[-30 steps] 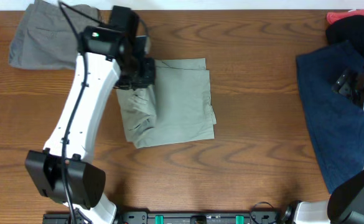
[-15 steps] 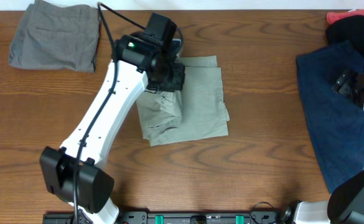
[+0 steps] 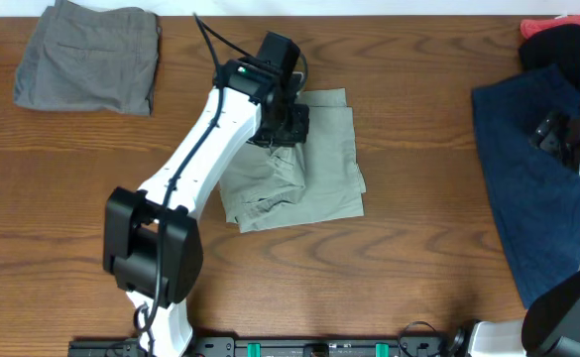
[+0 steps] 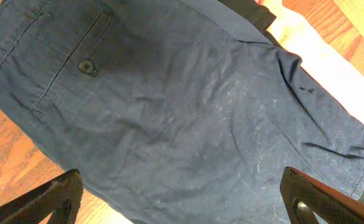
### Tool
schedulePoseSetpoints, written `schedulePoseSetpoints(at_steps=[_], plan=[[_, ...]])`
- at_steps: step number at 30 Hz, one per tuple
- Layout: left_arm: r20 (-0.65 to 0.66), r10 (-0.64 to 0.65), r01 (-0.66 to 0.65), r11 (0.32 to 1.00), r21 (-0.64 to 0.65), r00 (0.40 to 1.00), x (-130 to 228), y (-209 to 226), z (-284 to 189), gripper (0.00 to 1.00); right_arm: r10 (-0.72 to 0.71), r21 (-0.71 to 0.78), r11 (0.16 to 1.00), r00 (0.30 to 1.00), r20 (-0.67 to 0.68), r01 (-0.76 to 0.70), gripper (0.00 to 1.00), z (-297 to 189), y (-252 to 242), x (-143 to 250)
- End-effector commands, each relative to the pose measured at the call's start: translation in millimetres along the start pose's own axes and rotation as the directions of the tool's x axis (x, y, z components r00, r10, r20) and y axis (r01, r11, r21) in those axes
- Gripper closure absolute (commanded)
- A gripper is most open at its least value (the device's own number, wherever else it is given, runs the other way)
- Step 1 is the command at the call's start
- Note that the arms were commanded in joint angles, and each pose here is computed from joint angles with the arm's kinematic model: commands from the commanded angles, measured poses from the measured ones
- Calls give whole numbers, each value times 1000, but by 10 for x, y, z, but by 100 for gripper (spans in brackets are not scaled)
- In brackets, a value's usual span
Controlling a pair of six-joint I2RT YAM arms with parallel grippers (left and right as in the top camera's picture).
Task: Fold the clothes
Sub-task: 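Lower the folded half onto the stack and release the left gripper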
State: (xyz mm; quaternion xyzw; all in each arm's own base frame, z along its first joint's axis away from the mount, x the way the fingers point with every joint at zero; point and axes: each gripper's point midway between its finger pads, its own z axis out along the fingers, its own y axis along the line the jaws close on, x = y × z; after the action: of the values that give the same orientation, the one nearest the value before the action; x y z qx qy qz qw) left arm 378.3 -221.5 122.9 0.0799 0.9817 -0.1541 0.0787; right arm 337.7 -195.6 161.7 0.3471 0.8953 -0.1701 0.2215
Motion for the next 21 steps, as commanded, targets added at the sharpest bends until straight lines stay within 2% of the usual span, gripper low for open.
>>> schedulePoseSetpoints(at_steps=[1, 5, 7, 10, 16, 21], plan=[[-41, -9, 9, 1000, 16, 999, 78, -76, 146, 94, 1, 13, 1000, 1000, 5, -1, 1, -1, -30, -16], [-50, 13, -12, 1000, 19, 999, 105, -159, 222, 94, 1, 13, 1000, 1000, 5, -1, 1, -1, -30, -16], [-50, 24, -23, 999, 23, 998, 116, -205, 231, 91, 1, 13, 1000, 1000, 4, -1, 1, -1, -30, -15], [-52, 35, -33, 999, 30, 998, 139, -268, 243, 39, 1, 13, 1000, 1000, 5, -1, 1, -1, -30, -16], [-68, 40, -33, 994, 105, 997, 179, -406, 197, 20, 1, 13, 1000, 1000, 5, -1, 1, -1, -30, -16], [-51, 37, -30, 990, 138, 998, 169, -444, 47, 16, 1, 13, 1000, 1000, 5, -1, 1, -1, -30, -16]])
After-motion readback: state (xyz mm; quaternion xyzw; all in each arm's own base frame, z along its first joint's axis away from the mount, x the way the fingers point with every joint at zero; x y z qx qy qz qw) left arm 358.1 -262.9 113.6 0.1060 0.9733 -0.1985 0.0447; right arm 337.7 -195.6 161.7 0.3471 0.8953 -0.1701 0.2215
